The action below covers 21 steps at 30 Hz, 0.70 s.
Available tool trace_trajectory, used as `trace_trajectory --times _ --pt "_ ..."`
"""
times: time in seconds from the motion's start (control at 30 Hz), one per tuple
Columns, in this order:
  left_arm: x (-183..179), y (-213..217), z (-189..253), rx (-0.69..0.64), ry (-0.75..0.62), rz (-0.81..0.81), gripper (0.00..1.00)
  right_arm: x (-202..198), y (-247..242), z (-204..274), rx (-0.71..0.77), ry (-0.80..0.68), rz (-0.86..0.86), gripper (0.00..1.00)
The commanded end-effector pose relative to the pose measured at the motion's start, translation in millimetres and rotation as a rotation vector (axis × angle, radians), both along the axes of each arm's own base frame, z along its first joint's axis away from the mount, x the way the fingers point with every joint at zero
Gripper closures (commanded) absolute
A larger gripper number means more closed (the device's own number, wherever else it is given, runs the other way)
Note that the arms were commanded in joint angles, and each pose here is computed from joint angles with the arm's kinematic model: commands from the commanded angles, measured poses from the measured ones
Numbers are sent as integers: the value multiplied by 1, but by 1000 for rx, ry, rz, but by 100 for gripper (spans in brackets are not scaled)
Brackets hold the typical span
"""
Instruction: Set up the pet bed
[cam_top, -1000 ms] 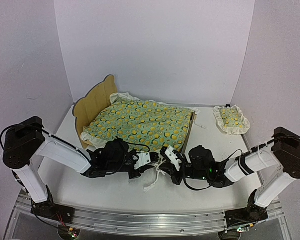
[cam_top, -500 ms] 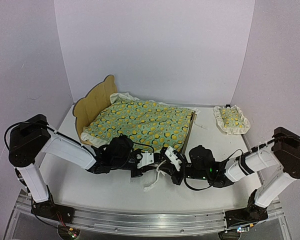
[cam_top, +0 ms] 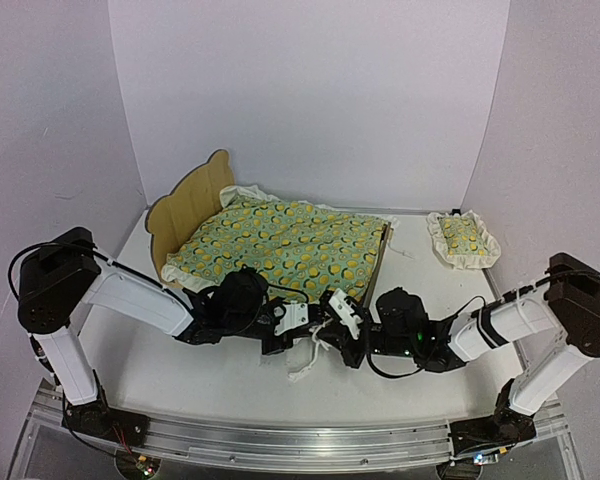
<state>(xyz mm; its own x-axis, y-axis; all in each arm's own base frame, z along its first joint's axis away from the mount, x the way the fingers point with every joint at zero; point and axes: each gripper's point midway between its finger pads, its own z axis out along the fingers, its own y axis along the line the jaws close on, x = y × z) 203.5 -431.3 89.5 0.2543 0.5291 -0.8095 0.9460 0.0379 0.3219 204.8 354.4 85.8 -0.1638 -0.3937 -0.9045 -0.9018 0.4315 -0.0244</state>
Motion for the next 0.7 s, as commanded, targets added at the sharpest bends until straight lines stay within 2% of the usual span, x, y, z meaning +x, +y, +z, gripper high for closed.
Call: trace_trajectory --times 0.0,0.07,0.1,0.13,0.2,0.27,0.43,0.67 --pt "12 -18 39 -118 5 39 100 18 -1 15 44 165 -179 84" --pt "16 -16 37 -117 23 80 100 11 -11 11 71 359 -282 70" --pt "17 -16 37 -118 34 91 100 4 -15 12 137 462 -324 62" --pt "19 -17 37 -124 52 107 100 -5 -16 14 198 544 -338 58" --pt "20 -17 38 -132 74 128 100 -17 -16 5 192 624 -385 53" --pt "20 -16 36 -132 90 137 100 -22 -14 3 170 589 -433 46" --pt "20 -16 29 -124 120 150 100 -33 -7 4 198 526 -546 36" --pt "19 -13 30 -127 130 163 100 -15 5 -7 271 418 -652 32"
